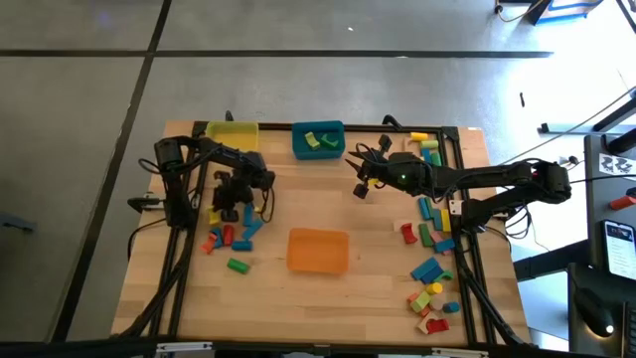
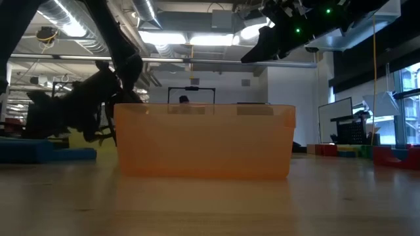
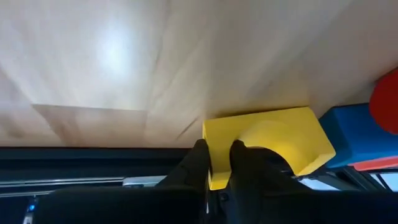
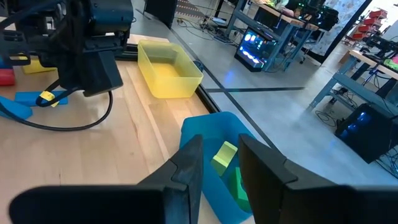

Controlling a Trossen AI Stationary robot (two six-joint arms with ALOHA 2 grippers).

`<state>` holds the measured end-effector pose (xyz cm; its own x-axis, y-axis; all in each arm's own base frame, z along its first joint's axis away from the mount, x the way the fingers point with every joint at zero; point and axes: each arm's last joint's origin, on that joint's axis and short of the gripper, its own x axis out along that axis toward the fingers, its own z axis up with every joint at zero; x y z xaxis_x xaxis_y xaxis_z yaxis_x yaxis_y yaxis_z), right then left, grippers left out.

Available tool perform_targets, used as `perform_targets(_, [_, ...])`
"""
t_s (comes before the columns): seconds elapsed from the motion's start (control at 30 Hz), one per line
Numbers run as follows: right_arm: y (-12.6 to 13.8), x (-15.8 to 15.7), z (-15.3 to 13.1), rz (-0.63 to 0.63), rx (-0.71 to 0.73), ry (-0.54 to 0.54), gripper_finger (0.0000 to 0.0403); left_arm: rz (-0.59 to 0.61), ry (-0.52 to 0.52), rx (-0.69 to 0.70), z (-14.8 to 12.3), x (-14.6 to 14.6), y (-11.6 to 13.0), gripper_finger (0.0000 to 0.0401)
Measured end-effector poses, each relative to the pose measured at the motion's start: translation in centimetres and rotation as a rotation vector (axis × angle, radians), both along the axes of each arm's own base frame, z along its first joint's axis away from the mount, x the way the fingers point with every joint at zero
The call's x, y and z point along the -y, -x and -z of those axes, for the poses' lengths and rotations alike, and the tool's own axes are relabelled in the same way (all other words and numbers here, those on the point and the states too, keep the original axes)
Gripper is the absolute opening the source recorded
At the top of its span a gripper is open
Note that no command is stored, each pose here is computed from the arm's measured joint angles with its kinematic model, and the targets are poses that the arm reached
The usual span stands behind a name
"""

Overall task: Sort blocks by size
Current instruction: Put the yellow arch block into the blue bin

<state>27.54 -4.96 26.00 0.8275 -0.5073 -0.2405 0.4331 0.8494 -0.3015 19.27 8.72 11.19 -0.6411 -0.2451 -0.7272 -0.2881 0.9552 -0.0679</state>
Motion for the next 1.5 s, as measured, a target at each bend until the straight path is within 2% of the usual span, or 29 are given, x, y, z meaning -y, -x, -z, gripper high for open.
perform_targets(0.17, [0.0,0.0,0.0,0.000,-0.001,0.001,0.0099,0.012,-0.043,0.068,-2.2,-0.5,-0.9,0.0029])
perform_targets(0.4, [0.0,0.0,0.0,-0.001,-0.002,0.002,0.0099,0.036,-0.167,0.316,-7.6,-1.2,-2.4,0.0036])
perform_targets(0.6, [0.0,0.0,0.0,-0.001,-0.001,0.002,0.0099,0.096,-0.335,0.625,-12.3,-1.9,-3.8,0.0036])
perform_targets(0.73, [0.0,0.0,0.0,0.000,0.000,-0.001,0.0099,0.133,-0.437,0.846,-14.3,-2.6,-4.7,0.0039])
perform_targets(1.0, [0.0,0.0,0.0,0.001,0.003,-0.001,0.0099,0.169,-0.640,1.157,-16.3,-5.2,-6.5,0.0037])
perform_targets(1.2, [0.0,0.0,-0.1,0.001,0.007,-0.001,0.0099,0.133,-0.816,1.352,-17.9,-7.5,-7.3,0.0042])
perform_targets(1.33, [0.0,0.0,-0.1,0.001,0.015,-0.001,0.0099,0.089,-0.918,1.446,-18.5,-9.2,-7.7,0.0043])
perform_targets(1.5, [0.0,0.0,-0.1,0.001,0.018,-0.001,0.0099,0.020,-0.979,1.502,-17.5,-11.3,-8.6,0.0044])
